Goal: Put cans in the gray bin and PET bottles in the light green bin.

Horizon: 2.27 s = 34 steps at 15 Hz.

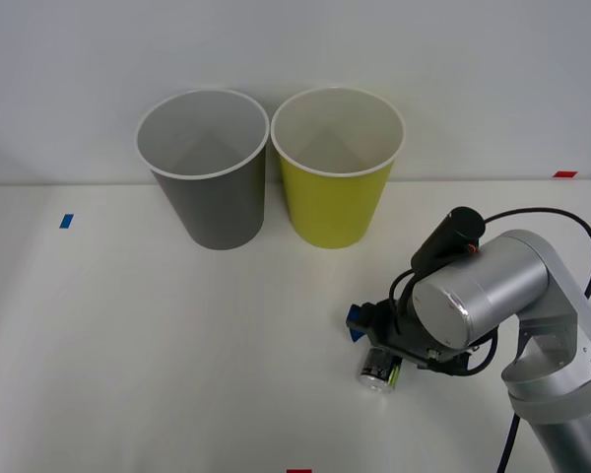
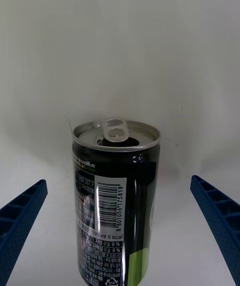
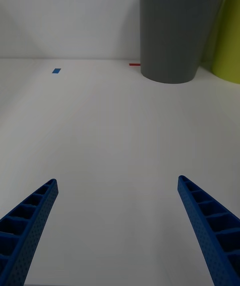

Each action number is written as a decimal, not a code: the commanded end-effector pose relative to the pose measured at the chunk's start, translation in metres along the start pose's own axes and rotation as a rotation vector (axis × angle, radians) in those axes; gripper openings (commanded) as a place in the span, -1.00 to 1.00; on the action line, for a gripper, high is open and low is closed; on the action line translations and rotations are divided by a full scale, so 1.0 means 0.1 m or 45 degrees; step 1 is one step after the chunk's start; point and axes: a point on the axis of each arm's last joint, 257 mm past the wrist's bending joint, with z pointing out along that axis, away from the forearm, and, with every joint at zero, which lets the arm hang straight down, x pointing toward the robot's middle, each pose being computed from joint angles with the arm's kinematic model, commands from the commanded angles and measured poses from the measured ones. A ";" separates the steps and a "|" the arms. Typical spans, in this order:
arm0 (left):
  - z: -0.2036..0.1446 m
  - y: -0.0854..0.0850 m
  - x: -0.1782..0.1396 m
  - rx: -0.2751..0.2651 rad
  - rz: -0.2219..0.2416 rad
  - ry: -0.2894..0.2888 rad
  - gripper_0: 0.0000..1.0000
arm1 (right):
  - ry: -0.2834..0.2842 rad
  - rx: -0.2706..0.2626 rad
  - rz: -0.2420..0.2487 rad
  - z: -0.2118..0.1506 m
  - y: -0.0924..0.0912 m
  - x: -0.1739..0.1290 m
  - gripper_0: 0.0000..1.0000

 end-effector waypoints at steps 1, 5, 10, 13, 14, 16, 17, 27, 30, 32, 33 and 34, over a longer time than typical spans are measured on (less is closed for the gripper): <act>0.00 0.00 0.00 0.000 0.000 0.000 0.64 | -0.003 0.005 -0.002 0.01 0.02 0.02 1.00; 0.00 0.00 0.00 0.000 0.000 0.000 0.65 | -0.012 0.007 -0.001 0.02 0.04 0.02 1.00; 0.00 0.00 0.00 0.000 0.000 0.000 0.64 | -0.019 0.016 0.003 0.05 0.02 0.00 1.00; 0.00 0.00 0.00 0.000 0.000 0.000 0.64 | -0.036 0.040 0.001 0.07 -0.03 -0.03 1.00; 0.00 0.00 0.00 0.000 0.000 0.000 0.65 | -0.037 0.047 0.000 0.09 -0.04 -0.04 1.00; 0.00 0.00 0.00 0.000 0.000 0.000 0.65 | -0.039 0.052 -0.009 0.09 -0.05 -0.04 1.00; 0.00 0.00 0.00 0.000 0.000 0.000 0.65 | -0.039 0.056 -0.012 0.10 -0.05 -0.03 1.00; 0.00 0.00 0.00 0.000 0.000 0.000 0.65 | -0.047 0.064 -0.024 0.13 -0.03 0.01 -1.00; 0.00 0.00 0.00 0.000 0.000 0.000 0.65 | -0.051 0.069 -0.025 0.13 -0.02 0.01 -1.00; 0.00 0.00 0.00 0.000 0.000 0.000 0.64 | -0.052 0.068 -0.031 0.13 -0.02 0.01 -1.00; 0.00 0.00 0.00 0.000 0.000 0.000 0.64 | -0.052 0.068 -0.031 0.13 -0.02 0.01 -1.00; 0.00 0.00 0.00 0.000 0.000 0.000 0.64 | -0.052 0.068 -0.031 0.13 -0.02 0.01 -1.00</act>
